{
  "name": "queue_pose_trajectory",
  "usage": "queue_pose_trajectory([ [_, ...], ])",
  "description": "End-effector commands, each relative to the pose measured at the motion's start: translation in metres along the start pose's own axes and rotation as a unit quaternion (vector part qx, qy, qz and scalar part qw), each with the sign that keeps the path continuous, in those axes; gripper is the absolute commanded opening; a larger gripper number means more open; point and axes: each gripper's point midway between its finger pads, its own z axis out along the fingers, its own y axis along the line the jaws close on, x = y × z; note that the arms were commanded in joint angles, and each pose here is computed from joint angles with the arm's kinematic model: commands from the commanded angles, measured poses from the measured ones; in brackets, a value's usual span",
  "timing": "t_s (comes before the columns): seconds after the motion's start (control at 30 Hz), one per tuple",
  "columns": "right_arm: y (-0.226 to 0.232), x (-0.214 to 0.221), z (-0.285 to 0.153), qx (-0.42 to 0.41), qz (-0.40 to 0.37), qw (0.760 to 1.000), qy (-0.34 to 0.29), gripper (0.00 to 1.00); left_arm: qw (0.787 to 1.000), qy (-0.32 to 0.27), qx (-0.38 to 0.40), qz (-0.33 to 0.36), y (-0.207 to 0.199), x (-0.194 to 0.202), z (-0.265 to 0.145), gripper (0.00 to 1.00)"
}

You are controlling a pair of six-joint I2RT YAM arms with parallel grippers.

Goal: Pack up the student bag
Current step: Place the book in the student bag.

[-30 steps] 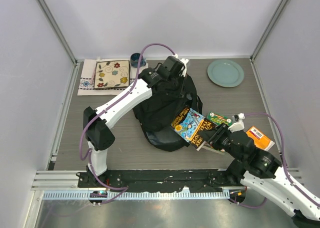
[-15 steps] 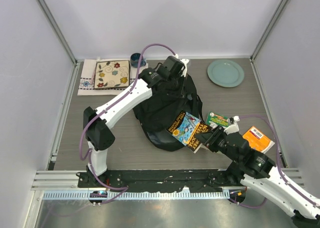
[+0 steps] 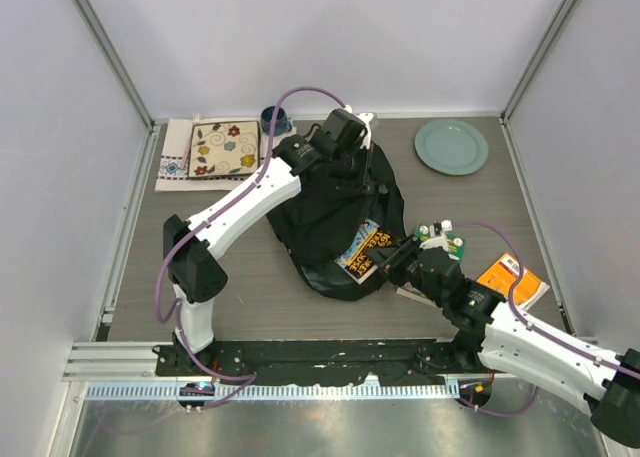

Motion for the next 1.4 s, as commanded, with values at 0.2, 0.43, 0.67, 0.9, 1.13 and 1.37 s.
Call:
queue_pose_trajectory([
  [0.2,0.090,-0.037,0.008,-0.153,0.054,0.984,-0.068,0.01,0.996,-0.059,0.066,0.011,-0.036,-0.030,-0.049,0.00],
  [0.43,0.080,-0.057,0.027,-0.144,0.052,0.979,-0.135,0.01,0.993,-0.061,0.095,0.017,-0.047,-0.033,-0.054,0.00],
  [0.67,0.086,-0.048,0.065,-0.135,0.020,0.982,-0.130,0.04,0.993,-0.051,0.110,0.014,-0.053,-0.031,-0.055,0.00],
  [0.9,0.089,-0.049,0.100,-0.169,0.004,0.973,-0.160,0.08,0.992,-0.052,0.113,0.012,-0.054,-0.030,-0.056,0.00],
  [1.13,0.050,-0.063,0.141,-0.117,0.020,0.967,-0.227,0.13,0.993,-0.049,0.105,0.013,-0.050,-0.028,-0.054,0.00],
  [1.37,-0.015,-0.074,0.148,-0.001,0.035,0.961,-0.275,0.49,0.995,-0.049,0.086,0.012,-0.040,-0.025,-0.048,0.00],
])
